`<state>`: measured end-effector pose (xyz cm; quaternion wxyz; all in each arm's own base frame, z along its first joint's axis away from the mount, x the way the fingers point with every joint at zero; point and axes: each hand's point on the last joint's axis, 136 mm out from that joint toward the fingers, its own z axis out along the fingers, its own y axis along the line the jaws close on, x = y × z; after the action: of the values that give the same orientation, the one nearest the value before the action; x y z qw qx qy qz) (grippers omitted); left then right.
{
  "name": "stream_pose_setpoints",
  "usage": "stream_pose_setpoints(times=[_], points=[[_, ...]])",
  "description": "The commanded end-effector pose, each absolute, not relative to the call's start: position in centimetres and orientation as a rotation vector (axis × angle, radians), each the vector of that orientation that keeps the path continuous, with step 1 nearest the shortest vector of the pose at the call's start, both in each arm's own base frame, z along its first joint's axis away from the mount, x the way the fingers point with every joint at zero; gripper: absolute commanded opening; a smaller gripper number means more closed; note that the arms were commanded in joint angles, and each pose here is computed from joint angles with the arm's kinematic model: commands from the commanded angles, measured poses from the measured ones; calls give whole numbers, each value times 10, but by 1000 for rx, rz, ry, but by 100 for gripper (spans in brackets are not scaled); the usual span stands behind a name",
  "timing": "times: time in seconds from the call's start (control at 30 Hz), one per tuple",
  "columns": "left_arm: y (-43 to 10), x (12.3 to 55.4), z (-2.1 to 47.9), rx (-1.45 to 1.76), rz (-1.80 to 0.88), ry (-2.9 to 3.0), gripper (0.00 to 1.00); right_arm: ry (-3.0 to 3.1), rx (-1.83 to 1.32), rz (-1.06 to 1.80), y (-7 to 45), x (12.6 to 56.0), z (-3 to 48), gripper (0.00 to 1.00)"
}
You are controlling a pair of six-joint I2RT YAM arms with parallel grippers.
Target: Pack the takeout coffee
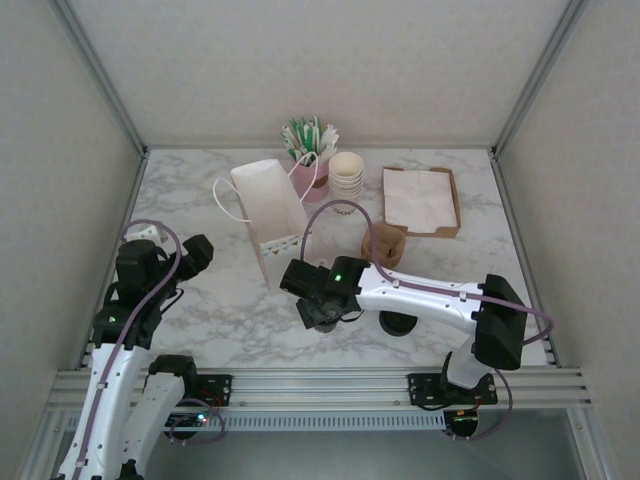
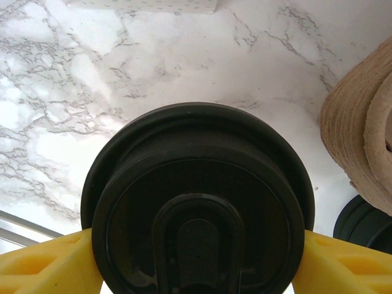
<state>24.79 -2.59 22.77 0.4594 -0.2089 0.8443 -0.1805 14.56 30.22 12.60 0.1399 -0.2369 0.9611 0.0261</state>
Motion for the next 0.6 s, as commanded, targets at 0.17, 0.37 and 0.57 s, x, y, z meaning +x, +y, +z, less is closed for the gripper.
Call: stream_pose_setpoints(times=[0.17, 0.37, 0.57], points=[[-27, 247, 232, -510, -448, 2074, 90, 2991, -708, -126, 272, 127, 89, 71], [-26, 247, 232, -510, -447, 2072, 90, 3026, -723, -263, 257, 126, 76, 67], [-26, 247, 232, -509, -444, 2073, 90, 3019, -759, -446, 242, 128, 63, 65]])
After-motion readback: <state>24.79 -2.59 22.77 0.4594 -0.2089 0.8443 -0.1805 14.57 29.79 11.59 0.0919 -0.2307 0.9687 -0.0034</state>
